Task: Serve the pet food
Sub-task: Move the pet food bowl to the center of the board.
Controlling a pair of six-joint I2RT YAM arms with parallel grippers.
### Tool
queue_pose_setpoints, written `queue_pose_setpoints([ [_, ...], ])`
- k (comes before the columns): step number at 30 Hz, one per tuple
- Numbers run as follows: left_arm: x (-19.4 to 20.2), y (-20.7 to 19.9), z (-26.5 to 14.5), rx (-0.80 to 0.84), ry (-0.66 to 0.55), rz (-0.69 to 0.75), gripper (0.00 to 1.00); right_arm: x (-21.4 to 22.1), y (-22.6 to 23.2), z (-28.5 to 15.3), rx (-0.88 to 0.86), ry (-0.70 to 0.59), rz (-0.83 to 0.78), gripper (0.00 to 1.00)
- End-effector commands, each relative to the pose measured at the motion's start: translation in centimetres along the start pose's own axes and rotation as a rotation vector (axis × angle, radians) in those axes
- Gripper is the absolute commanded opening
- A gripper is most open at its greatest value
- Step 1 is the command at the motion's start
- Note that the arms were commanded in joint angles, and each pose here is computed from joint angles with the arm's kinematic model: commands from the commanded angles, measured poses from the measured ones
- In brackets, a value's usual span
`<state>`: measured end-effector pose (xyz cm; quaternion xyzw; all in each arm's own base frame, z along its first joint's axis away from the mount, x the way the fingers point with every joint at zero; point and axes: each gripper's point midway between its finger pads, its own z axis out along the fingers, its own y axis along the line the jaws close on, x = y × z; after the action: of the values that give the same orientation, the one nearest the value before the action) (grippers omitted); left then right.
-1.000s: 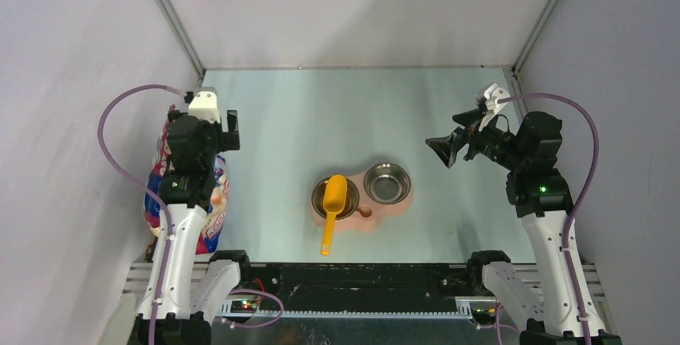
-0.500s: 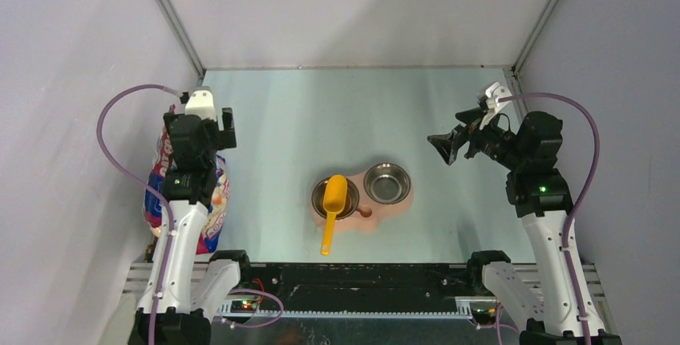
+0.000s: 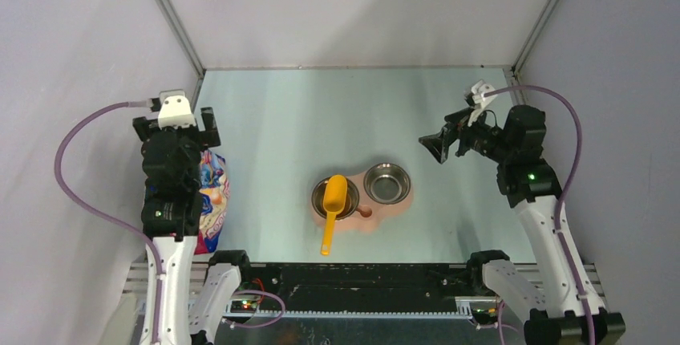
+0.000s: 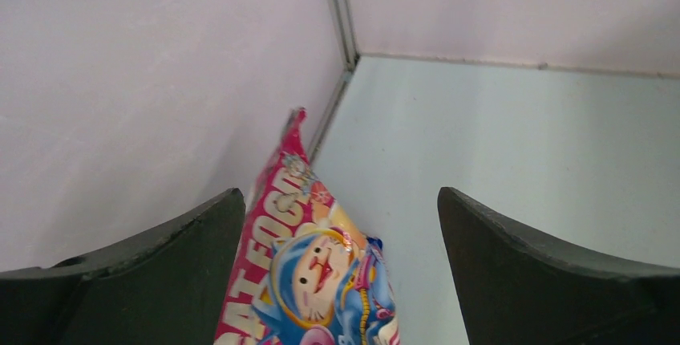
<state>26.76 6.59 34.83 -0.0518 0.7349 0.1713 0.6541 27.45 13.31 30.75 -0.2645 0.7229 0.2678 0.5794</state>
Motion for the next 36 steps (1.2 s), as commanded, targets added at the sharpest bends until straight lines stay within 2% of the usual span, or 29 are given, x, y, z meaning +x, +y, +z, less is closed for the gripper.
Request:
queue_pose_setpoints([
  [1, -0.9, 2.4, -0.8, -0.104, 0.0, 0.037, 0.98, 1.2, -0.4, 2.4, -0.01, 0.044, 0.025, 1.0],
  [5, 0.8, 1.8, -1.3, -0.07, 0.036, 0.039, 0.98, 4.6, 1.3, 5.0, -0.041, 0.216, -0.08, 0.93],
  [8, 2.1, 0.2, -1.7, 0.011, 0.023, 0.027, 0.98, 9.0, 5.9, 6.3, -0.218, 0.373, -0.282, 0.9],
  [11, 4.1, -1.5, -1.6, 0.091, 0.027, 0.039, 0.98, 14.7, 8.4, 6.7, -0.332, 0.565, -0.421, 0.83],
  [14, 4.5, -2.2, -1.9, 0.133, 0.025, 0.044, 0.98, 18.1, 11.0, 6.9, -0.434, 0.647, -0.527, 0.78],
  [18, 4.4, -2.4, -2.1, 0.149, 0.018, 0.039, 0.98, 19.6, 13.6, 6.1, -0.549, 0.649, -0.616, 0.74],
  [22, 4.8, -2.8, -1.9, 0.161, 0.025, 0.039, 0.98, 21.0, 16.3, 4.9, -0.716, 0.647, -0.65, 0.66],
  [26, 5.0, -2.9, -1.8, 0.166, 0.035, 0.04, 0.98, 22.7, 17.7, 4.1, -0.848, 0.622, -0.697, 0.63],
  [31, 5.1, -3.1, -1.7, 0.173, 0.038, 0.039, 0.98, 23.0, 18.3, 4.8, -0.882, 0.552, -0.754, 0.63],
  [36, 5.3, -3.2, -1.6, 0.178, 0.045, 0.04, 0.98, 23.6, 18.4, 5.8, -0.865, 0.556, -0.782, 0.62],
])
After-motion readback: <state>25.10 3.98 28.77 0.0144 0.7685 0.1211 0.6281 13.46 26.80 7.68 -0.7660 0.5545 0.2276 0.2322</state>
